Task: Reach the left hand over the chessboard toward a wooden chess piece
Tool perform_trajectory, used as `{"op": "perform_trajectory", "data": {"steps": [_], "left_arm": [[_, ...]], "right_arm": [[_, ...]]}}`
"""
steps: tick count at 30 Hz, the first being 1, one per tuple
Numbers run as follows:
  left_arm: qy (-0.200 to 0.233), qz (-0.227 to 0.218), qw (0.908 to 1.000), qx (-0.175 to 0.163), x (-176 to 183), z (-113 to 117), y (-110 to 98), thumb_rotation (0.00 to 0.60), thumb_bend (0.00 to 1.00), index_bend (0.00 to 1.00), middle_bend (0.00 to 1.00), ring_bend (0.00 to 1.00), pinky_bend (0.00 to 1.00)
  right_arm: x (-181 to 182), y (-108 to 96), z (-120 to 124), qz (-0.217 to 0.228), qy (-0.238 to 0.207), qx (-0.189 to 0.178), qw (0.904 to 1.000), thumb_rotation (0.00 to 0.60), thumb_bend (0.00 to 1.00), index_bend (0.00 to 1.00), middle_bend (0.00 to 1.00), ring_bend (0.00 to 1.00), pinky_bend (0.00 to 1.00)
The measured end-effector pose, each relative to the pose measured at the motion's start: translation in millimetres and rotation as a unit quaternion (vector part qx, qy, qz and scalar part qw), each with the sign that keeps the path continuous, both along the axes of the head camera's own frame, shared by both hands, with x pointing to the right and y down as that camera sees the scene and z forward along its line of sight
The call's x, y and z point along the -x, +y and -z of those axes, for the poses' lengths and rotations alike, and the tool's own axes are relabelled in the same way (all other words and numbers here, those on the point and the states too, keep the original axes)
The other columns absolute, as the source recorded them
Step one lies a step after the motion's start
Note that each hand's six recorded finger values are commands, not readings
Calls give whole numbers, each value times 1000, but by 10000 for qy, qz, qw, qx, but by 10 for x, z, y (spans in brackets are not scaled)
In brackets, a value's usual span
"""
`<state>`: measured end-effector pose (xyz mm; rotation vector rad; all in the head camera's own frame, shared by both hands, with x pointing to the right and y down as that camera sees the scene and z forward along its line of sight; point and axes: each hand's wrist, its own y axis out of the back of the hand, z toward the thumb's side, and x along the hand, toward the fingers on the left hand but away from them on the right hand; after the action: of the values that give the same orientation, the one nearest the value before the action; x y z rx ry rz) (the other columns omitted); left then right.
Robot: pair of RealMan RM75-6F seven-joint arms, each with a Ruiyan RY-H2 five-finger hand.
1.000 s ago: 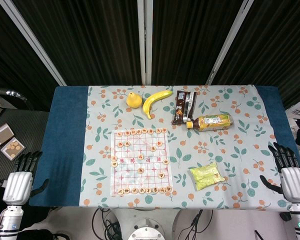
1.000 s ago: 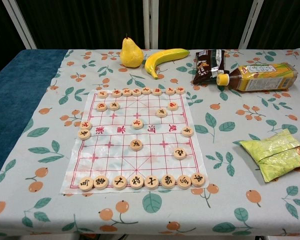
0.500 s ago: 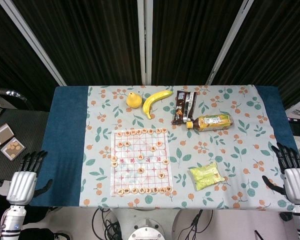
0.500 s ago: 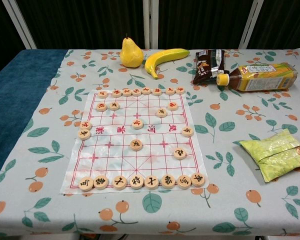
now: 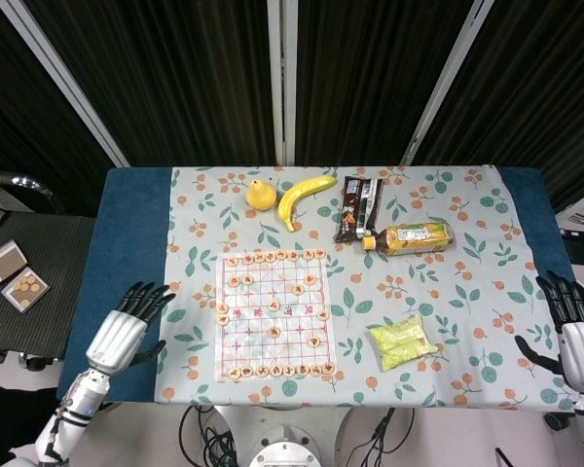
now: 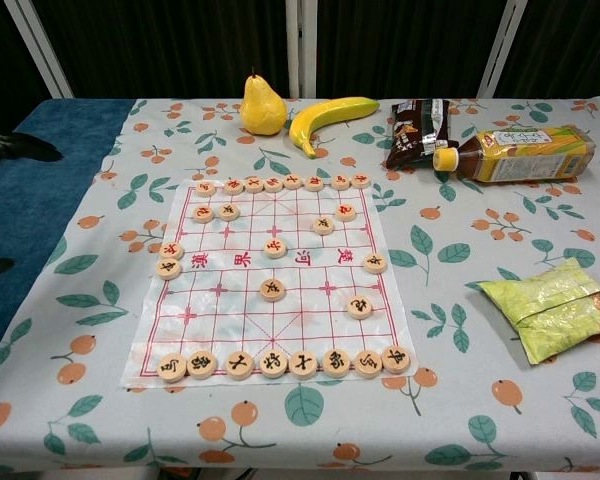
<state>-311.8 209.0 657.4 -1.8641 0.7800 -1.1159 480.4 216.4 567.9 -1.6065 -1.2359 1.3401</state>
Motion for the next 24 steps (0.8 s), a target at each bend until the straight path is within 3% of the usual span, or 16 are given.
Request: {"op": "perform_trajectory", "data": {"steps": [15, 24], "left_arm": [[-138, -903, 9949, 438, -543, -462, -49, 600, 265, 183, 61, 0, 0], [-357, -1454, 9885, 213, -657, -557, -205, 600, 269, 232, 72, 0, 0]], "right_arm": [[-52, -15, 59, -49, -117, -57, 9999, 600, 138, 0, 0, 0, 0], [-44, -20, 54, -41, -91, -31, 9999, 600, 138, 0, 0, 0, 0]]}}
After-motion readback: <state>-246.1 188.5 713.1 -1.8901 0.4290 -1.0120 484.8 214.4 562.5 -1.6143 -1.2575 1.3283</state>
